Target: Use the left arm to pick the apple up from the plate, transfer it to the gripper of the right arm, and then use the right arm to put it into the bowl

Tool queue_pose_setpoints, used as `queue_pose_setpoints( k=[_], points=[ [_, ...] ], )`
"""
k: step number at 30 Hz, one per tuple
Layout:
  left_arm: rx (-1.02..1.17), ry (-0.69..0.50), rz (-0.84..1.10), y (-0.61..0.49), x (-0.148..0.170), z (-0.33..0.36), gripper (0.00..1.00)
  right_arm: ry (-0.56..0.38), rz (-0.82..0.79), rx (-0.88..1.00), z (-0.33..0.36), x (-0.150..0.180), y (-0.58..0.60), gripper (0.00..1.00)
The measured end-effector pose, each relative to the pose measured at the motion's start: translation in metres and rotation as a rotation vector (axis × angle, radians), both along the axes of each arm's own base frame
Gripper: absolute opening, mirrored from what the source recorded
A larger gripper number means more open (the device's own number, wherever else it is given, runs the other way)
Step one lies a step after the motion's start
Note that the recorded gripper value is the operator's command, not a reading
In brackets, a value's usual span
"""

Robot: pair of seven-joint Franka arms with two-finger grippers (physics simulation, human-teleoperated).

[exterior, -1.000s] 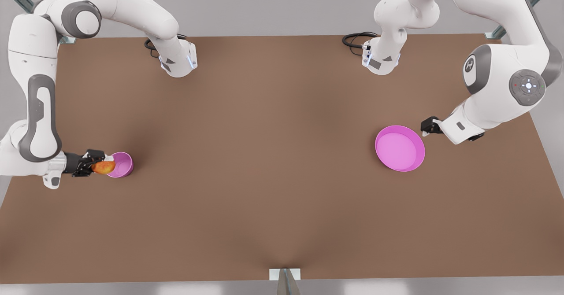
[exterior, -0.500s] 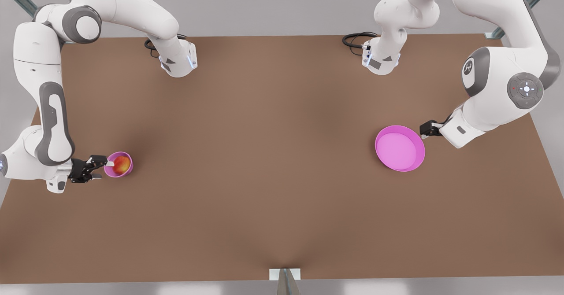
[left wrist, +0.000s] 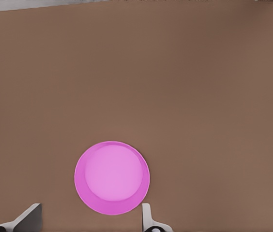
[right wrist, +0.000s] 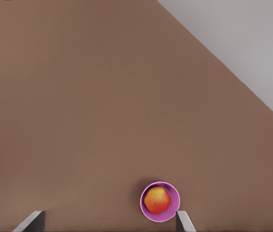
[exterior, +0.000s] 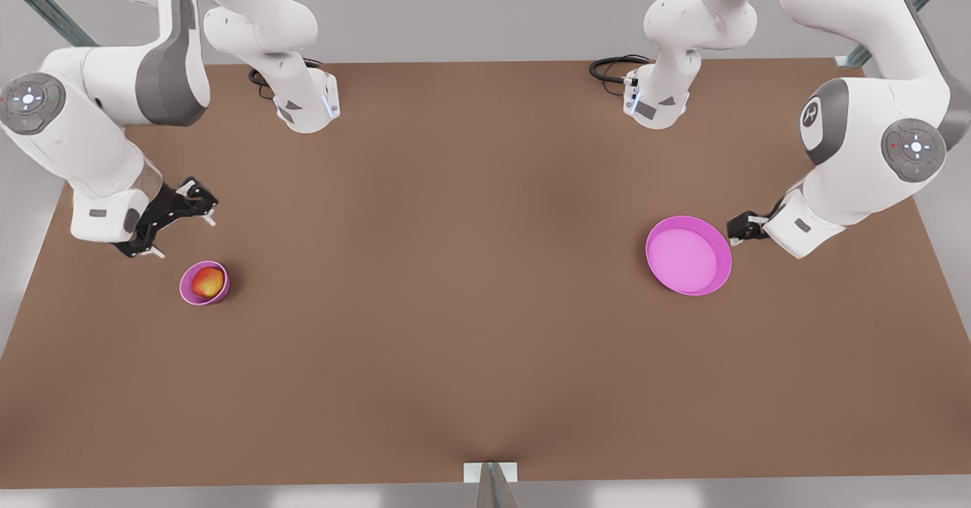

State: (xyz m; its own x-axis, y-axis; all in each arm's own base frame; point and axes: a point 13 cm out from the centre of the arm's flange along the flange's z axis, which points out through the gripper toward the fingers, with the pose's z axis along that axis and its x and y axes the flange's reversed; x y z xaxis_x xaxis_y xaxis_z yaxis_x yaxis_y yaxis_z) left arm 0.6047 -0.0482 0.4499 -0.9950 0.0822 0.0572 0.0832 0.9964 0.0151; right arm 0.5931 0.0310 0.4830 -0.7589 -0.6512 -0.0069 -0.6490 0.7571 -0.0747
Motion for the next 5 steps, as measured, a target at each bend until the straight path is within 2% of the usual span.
queue_pose_setpoints(
  k=[3,5],
  points=[
    [0.000,-0.009,0.003,-0.001,0.005,0.002,1.00,0.027,-0.117,0.013,-0.005,0.012,-0.006,0.96],
    [0.000,-0.013,0.005,-0.001,0.006,0.003,1.00,0.046,-0.199,0.027,-0.010,0.002,-0.016,0.96]
  ],
)
